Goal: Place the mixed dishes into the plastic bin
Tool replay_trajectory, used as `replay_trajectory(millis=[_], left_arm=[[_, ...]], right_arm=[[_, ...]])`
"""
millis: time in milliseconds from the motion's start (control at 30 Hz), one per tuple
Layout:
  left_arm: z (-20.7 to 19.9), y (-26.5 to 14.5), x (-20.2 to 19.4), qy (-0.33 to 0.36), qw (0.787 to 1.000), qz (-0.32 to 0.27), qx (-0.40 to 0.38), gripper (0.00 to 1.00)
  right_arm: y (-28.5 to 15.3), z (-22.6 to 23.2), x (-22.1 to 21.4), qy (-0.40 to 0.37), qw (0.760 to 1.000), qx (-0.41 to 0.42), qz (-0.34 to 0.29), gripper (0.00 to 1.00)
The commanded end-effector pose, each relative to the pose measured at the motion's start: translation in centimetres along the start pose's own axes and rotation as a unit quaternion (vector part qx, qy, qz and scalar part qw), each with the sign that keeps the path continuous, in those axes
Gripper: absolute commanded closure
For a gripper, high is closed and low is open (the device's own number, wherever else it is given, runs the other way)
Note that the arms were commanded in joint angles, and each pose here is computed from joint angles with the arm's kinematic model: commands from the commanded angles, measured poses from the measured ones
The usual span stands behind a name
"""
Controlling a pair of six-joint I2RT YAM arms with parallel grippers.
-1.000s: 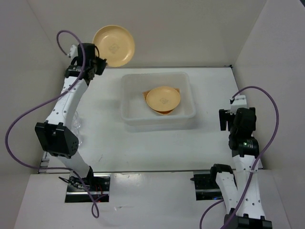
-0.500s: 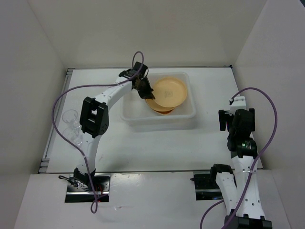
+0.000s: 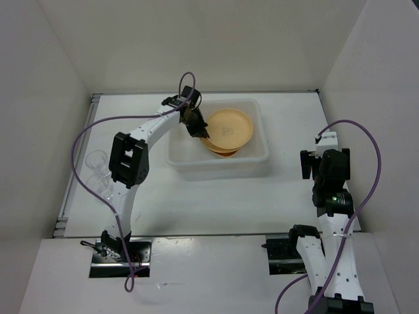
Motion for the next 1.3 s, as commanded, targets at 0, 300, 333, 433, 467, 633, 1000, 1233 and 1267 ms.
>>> replay_trajectory(millis=[0, 300, 333, 433, 467, 633, 1000, 1233, 1267], left_arm=[[0.3, 0.2, 0.2, 0.007, 1.000, 0.004, 0.008, 0.94], [0.7, -1.9, 1.7, 0.004, 1.000, -0.020, 0.009, 0.32], [-0.1, -3.7, 1.8, 0.014, 0.999, -0.037, -0.004, 0.30], [-2.6, -11.0, 3.0, 0.068, 0.984, -0.166, -0.009, 0.16], [-3.8, -14.7, 3.6, 0.089, 0.971, -0.223, -0.014, 0.04], [1.0, -20.8, 8.0, 0.154, 0.941, -0.296, 0.049, 0.00], [17.3, -17.3, 10.4, 0.063, 0.921, -0.225, 0.312, 0.00], [22.5, -17.3, 11.4, 0.001, 0.923, -0.213, 0.321, 0.00], [23.4, -17.2, 11.1, 0.000, 0.922, -0.205, 0.328, 0.00]], right_arm=[[0.1, -0.3, 0.9, 0.006, 0.999, -0.012, -0.031, 0.02], [0.1, -0.1, 0.8, 0.005, 1.000, -0.005, -0.030, 0.02], [-0.1, -0.3, 0.9, 0.005, 1.000, -0.005, -0.030, 0.02], [-0.1, -0.3, 0.9, 0.005, 1.000, -0.005, -0.030, 0.02], [-0.1, -0.3, 0.9, 0.005, 1.000, -0.005, -0.030, 0.02], [-0.1, -0.3, 0.9, 0.005, 1.000, -0.005, -0.030, 0.02], [0.3, 0.2, 1.1, -0.007, 1.000, 0.011, -0.029, 0.02], [0.6, 0.4, 0.9, -0.011, 1.000, 0.018, -0.017, 0.02], [0.6, 0.5, 0.8, -0.011, 1.000, 0.018, -0.017, 0.02]])
Point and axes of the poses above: each gripper's point midway between its finger pads, its own y axis out along the fingers, its own z axis along the line the jaws close on, x = y × z, the point moved 9 cm from there along -y, back along the fingers, and after that the axes turned 13 degrees about -y, right-handed, at the moved point
